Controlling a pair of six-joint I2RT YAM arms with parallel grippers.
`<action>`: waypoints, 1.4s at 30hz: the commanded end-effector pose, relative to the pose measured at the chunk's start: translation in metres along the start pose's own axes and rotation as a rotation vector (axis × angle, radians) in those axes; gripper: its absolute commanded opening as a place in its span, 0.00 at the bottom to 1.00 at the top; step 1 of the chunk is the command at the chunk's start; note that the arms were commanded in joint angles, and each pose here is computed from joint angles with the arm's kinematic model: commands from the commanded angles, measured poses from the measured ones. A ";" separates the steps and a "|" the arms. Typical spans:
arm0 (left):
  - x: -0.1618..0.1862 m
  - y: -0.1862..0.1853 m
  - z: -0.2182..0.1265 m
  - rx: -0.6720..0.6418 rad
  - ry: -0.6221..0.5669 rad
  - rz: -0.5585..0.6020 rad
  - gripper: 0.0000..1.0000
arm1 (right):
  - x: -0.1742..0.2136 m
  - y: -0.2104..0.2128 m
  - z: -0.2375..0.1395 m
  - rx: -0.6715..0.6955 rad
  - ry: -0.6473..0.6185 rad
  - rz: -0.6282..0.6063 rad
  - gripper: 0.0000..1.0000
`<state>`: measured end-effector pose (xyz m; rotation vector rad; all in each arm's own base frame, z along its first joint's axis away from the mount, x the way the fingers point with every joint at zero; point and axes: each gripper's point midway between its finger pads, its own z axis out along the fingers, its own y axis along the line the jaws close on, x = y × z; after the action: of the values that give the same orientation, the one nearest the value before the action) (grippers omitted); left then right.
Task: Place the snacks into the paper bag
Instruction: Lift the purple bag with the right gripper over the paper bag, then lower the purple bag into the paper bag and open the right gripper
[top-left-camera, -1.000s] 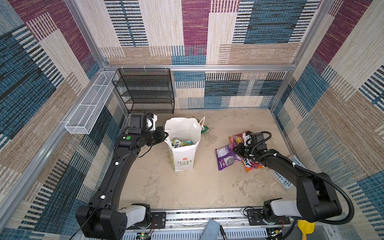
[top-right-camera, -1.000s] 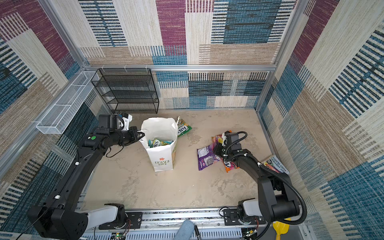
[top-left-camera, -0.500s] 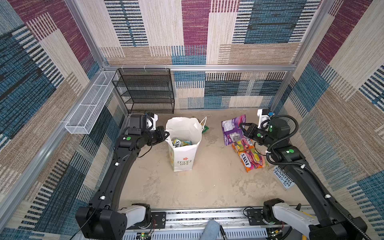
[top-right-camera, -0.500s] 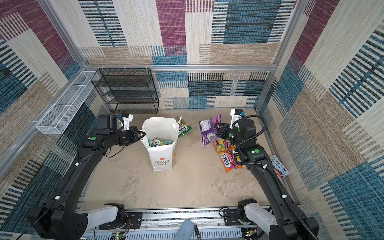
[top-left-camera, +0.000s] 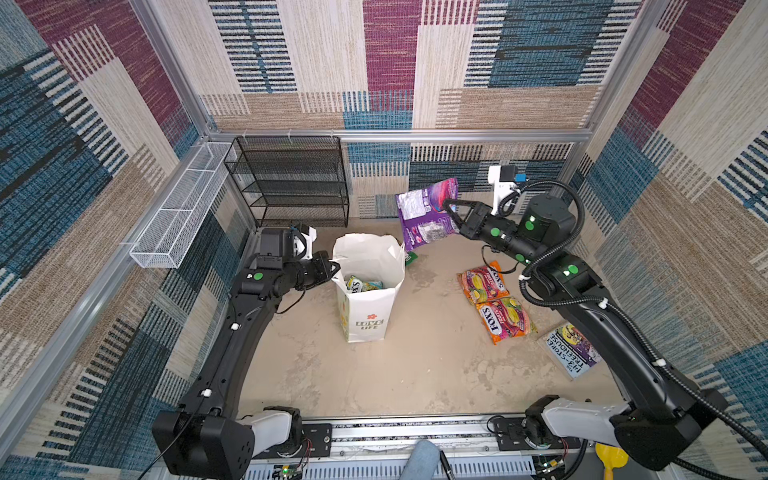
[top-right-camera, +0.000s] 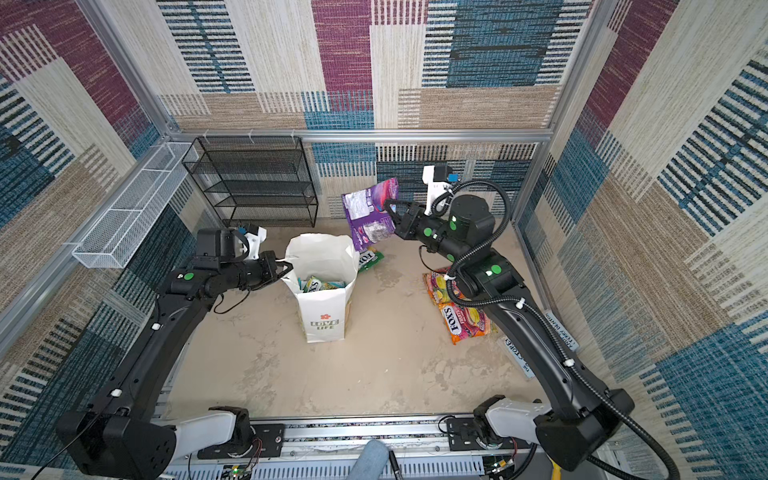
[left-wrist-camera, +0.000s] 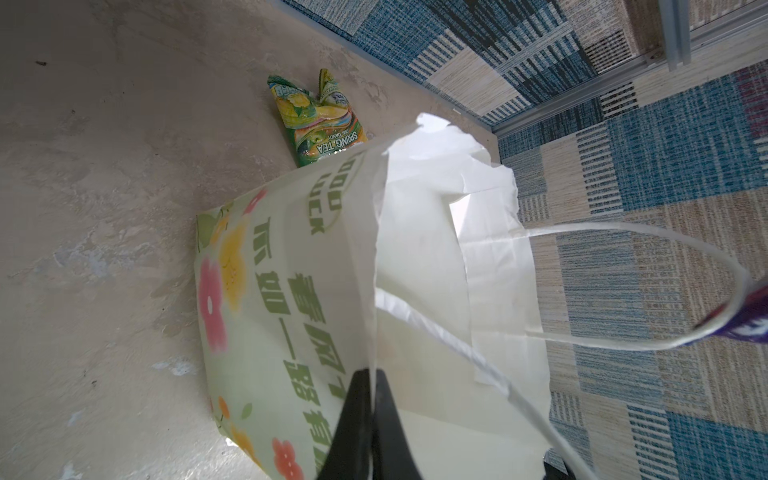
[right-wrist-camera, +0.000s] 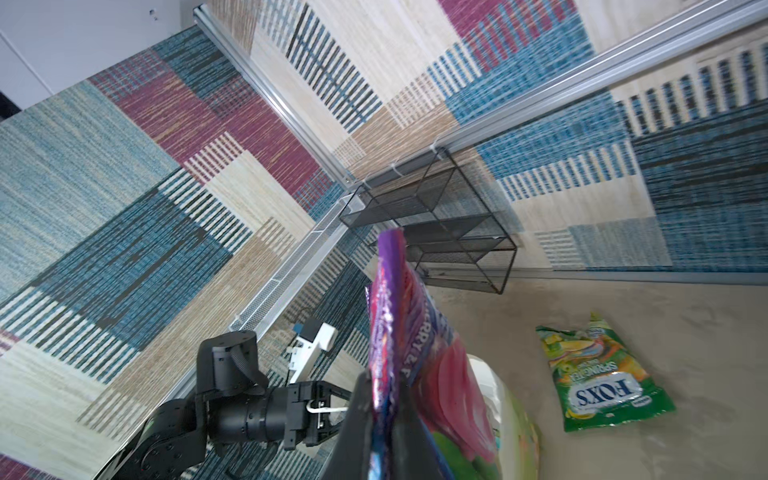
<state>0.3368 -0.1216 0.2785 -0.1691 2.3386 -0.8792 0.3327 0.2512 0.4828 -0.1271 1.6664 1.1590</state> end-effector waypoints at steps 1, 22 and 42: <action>-0.012 -0.010 -0.001 0.040 -0.043 0.033 0.00 | -0.006 0.021 0.018 -0.046 -0.034 -0.050 0.00; -0.012 -0.010 -0.003 0.039 -0.046 0.034 0.00 | 0.147 -0.006 0.110 0.030 0.330 -0.031 0.00; -0.012 -0.008 -0.002 0.029 -0.046 0.028 0.00 | 0.227 -0.049 0.108 0.149 0.566 -0.020 0.11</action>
<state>0.3373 -0.1215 0.2795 -0.1704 2.3337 -0.8798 0.3354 0.3982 0.2845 -0.3686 2.2104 1.0425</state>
